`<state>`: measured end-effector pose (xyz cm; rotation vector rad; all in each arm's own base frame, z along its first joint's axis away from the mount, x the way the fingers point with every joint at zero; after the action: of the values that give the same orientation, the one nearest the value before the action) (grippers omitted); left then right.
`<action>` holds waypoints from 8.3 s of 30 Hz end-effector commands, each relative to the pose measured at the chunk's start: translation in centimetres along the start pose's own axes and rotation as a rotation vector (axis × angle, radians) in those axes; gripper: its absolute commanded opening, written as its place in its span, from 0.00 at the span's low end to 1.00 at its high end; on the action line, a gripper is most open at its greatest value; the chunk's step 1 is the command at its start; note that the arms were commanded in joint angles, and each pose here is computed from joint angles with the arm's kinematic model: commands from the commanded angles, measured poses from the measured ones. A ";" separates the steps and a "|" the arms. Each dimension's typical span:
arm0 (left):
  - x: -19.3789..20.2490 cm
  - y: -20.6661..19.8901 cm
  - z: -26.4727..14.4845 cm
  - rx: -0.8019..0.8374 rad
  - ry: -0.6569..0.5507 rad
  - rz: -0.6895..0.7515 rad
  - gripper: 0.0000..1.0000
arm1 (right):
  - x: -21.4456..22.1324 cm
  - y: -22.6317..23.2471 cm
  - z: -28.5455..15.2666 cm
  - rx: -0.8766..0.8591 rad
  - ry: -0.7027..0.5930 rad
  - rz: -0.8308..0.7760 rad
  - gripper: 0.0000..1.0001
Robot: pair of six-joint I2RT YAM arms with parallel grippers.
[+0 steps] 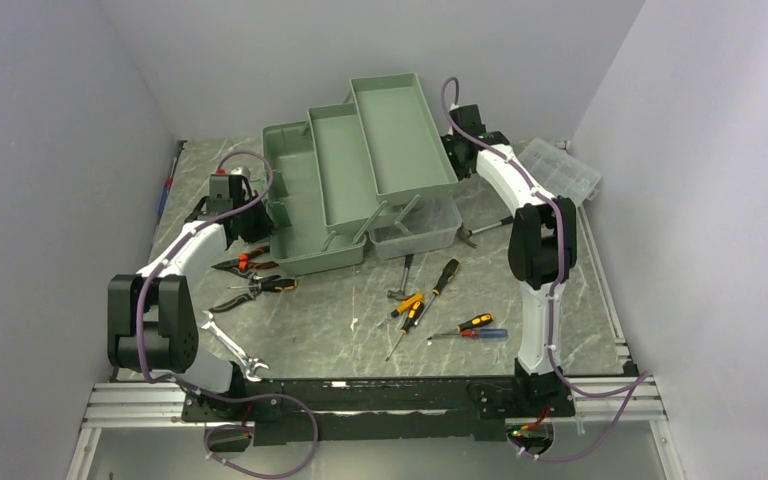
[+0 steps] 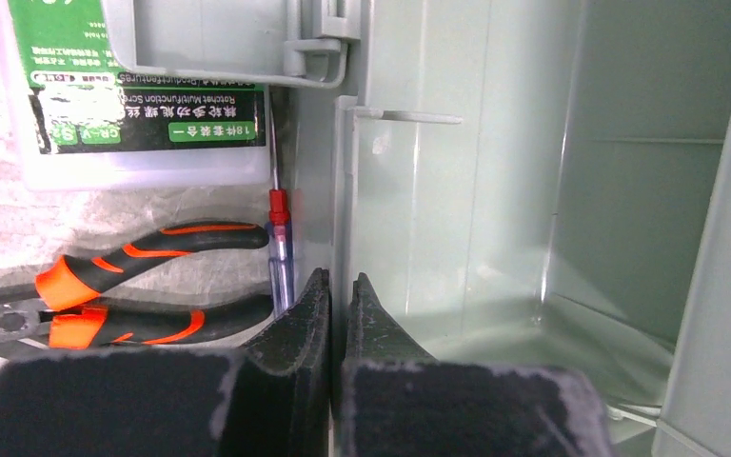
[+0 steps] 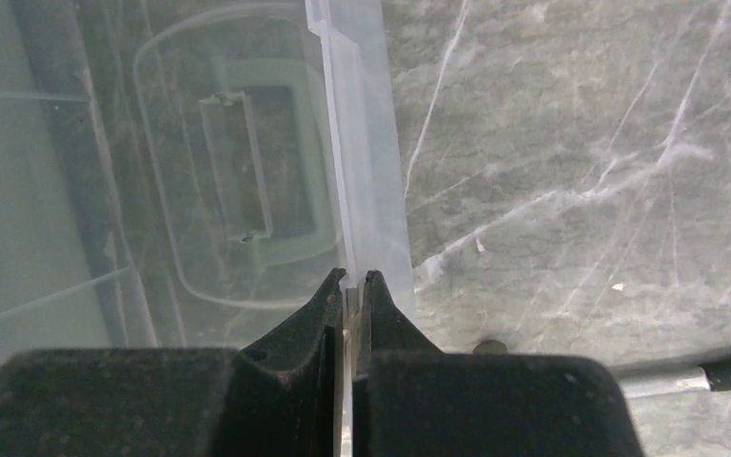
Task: Pack the tool kit
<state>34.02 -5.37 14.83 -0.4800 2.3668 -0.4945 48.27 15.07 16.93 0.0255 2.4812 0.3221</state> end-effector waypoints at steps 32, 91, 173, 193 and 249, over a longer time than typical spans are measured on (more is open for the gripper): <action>1.0 -4.5 -2.1 0.213 0.031 -0.004 0.00 | -1.0 -2.5 -13.2 -0.083 -0.203 0.218 0.62; 1.1 -2.5 -2.0 0.196 0.009 -0.051 0.31 | 29.2 7.1 -5.0 0.311 0.072 0.237 0.00; 2.1 -2.1 -12.8 0.295 -0.112 0.052 0.67 | 7.6 23.9 -19.5 -0.515 -0.387 -0.291 0.00; 2.3 5.4 -10.2 -0.012 -0.026 -0.180 0.99 | 11.2 26.8 -2.6 -0.243 -0.112 -0.331 0.00; 10.6 4.7 -1.5 -0.743 0.095 -0.811 0.17 | 8.9 9.7 -28.9 -0.362 -0.684 -0.092 0.26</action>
<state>25.20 -6.35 7.91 -1.7572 2.3398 -0.0347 24.38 20.20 34.15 -0.1730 1.8237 0.5226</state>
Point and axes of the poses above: each gripper's point midway between its finger pads, its own z axis out along the fingers, its own y axis along the line the jaws close on, x = y × z, the point moved 6 cm from there along -z, back along the fingers, and after that the axes turned 1 degree about -z, right-handed, at the moved point
